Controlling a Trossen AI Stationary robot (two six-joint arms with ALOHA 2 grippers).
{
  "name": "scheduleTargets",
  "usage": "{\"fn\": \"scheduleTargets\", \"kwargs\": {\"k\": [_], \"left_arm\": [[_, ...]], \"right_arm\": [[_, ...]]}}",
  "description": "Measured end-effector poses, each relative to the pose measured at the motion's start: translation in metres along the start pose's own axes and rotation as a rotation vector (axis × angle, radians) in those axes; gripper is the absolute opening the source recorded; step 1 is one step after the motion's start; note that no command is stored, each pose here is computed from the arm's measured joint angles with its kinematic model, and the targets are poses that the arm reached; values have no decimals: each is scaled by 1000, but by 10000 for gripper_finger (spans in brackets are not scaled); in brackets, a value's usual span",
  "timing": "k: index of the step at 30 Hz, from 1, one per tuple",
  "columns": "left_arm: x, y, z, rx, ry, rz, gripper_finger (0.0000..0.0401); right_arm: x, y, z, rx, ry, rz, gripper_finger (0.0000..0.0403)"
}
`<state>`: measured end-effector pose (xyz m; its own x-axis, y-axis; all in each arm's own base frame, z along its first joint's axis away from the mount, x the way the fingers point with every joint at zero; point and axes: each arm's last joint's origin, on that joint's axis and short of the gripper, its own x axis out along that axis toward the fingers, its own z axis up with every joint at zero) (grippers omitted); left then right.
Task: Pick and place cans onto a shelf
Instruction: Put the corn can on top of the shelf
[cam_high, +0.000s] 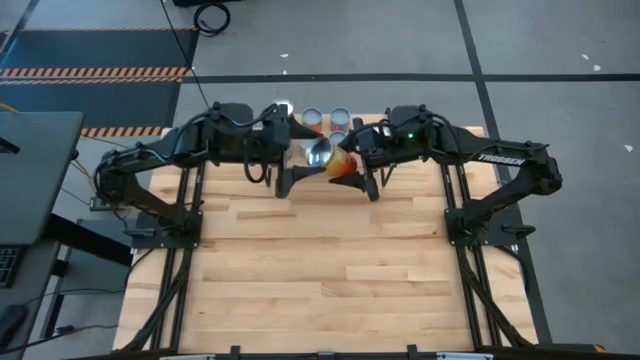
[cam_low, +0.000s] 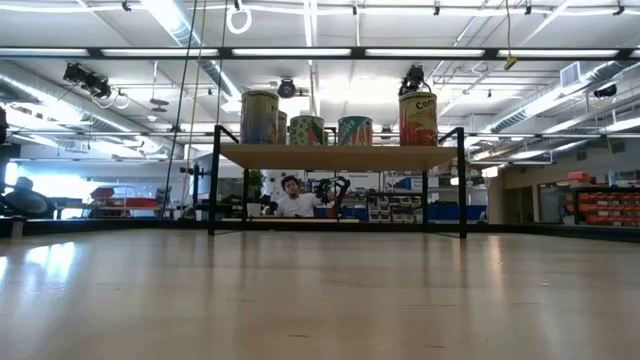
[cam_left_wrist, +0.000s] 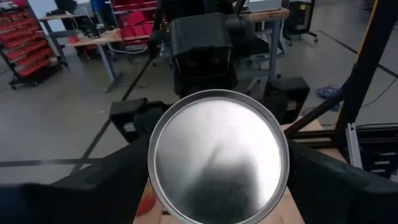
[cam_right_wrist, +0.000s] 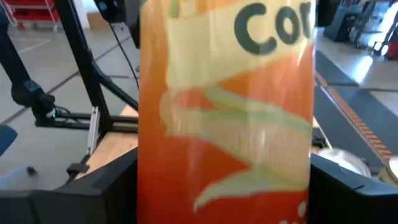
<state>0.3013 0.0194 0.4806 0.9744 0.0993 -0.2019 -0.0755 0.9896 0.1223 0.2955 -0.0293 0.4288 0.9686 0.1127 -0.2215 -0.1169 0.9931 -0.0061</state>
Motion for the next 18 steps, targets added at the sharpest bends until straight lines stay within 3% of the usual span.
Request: {"fn": "scheduleTargets", "kwargs": {"k": [9,18], "left_arm": [[4,6,1,-5,-27,13,345],[16,5,-5,-5,-7,-14,317]], "right_arm": [[-2,0,1,-2,-4,4,316],[3,0,-5,9,40,5,325]]}}
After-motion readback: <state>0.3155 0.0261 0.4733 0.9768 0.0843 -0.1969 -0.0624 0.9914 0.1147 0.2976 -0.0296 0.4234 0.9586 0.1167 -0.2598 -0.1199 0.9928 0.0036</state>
